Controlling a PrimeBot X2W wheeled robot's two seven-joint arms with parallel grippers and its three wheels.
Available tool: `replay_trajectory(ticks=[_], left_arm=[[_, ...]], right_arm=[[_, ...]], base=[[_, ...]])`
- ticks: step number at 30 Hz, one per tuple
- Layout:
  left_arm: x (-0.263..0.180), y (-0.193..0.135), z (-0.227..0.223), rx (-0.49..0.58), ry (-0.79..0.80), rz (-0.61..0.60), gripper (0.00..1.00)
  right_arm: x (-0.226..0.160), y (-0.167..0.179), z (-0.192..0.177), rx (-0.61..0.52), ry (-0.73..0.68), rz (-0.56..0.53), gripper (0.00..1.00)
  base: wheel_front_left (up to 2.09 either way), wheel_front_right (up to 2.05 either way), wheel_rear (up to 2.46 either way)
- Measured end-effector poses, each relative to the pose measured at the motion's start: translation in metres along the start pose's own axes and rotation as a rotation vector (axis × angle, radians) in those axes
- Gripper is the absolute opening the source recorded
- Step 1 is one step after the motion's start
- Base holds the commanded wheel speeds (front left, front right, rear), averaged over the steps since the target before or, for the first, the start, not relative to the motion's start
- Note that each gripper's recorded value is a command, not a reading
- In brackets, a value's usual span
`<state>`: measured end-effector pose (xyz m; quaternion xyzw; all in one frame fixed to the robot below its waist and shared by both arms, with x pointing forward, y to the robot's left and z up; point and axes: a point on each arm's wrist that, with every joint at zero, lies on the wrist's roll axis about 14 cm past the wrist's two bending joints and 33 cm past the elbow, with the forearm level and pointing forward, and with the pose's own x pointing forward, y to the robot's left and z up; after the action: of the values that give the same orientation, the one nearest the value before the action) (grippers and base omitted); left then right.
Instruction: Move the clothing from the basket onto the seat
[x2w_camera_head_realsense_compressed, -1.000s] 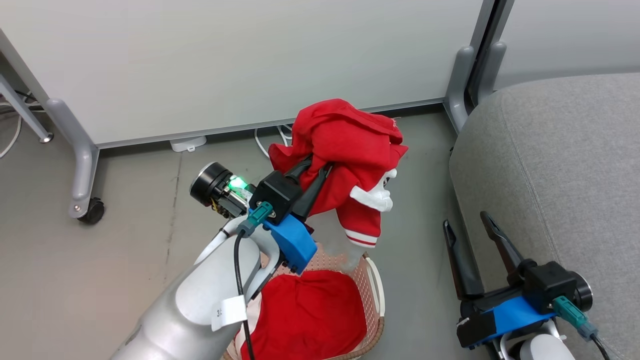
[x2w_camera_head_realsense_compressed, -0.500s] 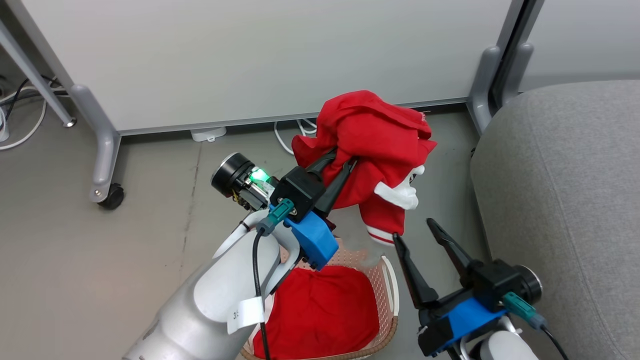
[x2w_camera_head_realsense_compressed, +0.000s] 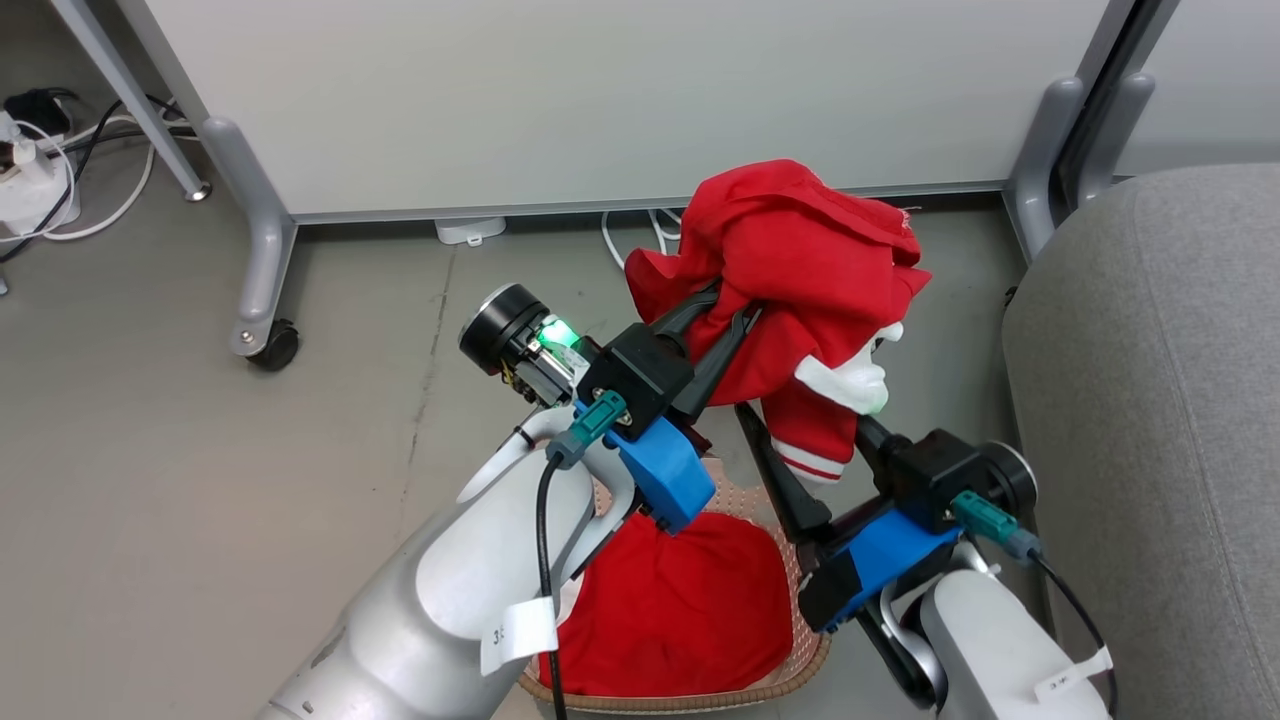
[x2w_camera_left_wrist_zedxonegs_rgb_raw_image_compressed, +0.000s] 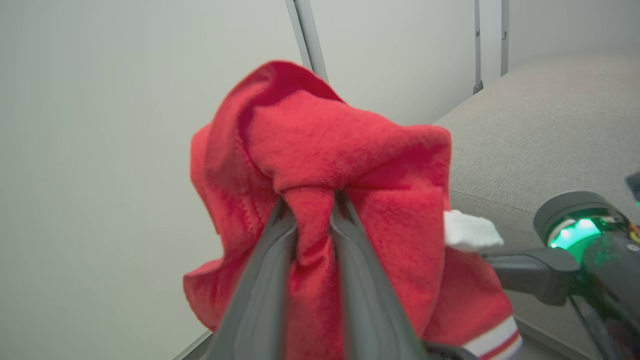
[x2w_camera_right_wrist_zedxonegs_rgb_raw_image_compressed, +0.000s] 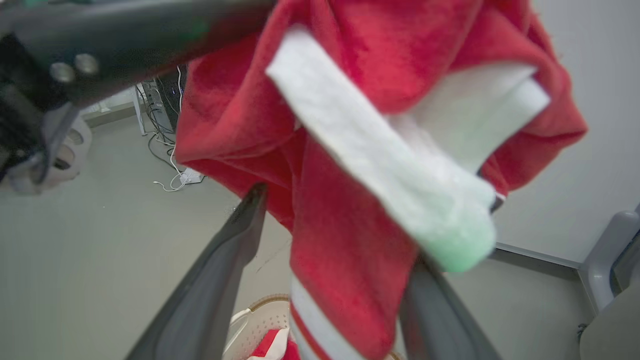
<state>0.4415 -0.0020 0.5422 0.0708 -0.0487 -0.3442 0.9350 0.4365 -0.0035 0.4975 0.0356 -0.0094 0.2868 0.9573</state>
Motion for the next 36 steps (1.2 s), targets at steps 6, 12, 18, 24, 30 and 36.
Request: replay_trajectory(ticks=[6, 12, 18, 24, 30, 36], left_arm=[[-0.0003, 0.0004, -0.0012, -0.003, 0.002, 0.002, 0.0], [0.0009, 0.0007, -0.0017, -0.006, 0.002, 0.003, 0.0], [0.0018, 0.0, -0.0014, -0.002, 0.001, 0.0, 0.0], [0.0019, 0.001, -0.0004, -0.006, -0.002, 0.006, 1.0], [0.0028, 0.002, 0.0019, 0.0, -0.012, 0.008, 1.0], [0.0035, 0.0029, 0.0033, 0.006, -0.018, 0.01, 1.0]], right_arm=[[0.0067, 0.0006, 0.0082, 0.006, -0.025, 0.007, 0.0], [0.0064, 0.0003, 0.0089, 0.005, -0.027, 0.007, 0.0], [0.0055, -0.0004, 0.0101, 0.004, -0.03, 0.004, 0.0], [0.0045, -0.0012, 0.0122, 0.004, -0.035, 0.001, 0.0], [0.0046, -0.0007, 0.0107, 0.005, -0.032, 0.003, 0.0], [0.0045, -0.0013, 0.0099, 0.006, -0.031, 0.002, 0.0]], base=[[0.0, 0.0, 0.0], [0.0, 0.0, 0.0], [0.0, 0.0, 0.0], [0.0, 0.0, 0.0], [0.0, 0.0, 0.0], [0.0, 0.0, 0.0]])
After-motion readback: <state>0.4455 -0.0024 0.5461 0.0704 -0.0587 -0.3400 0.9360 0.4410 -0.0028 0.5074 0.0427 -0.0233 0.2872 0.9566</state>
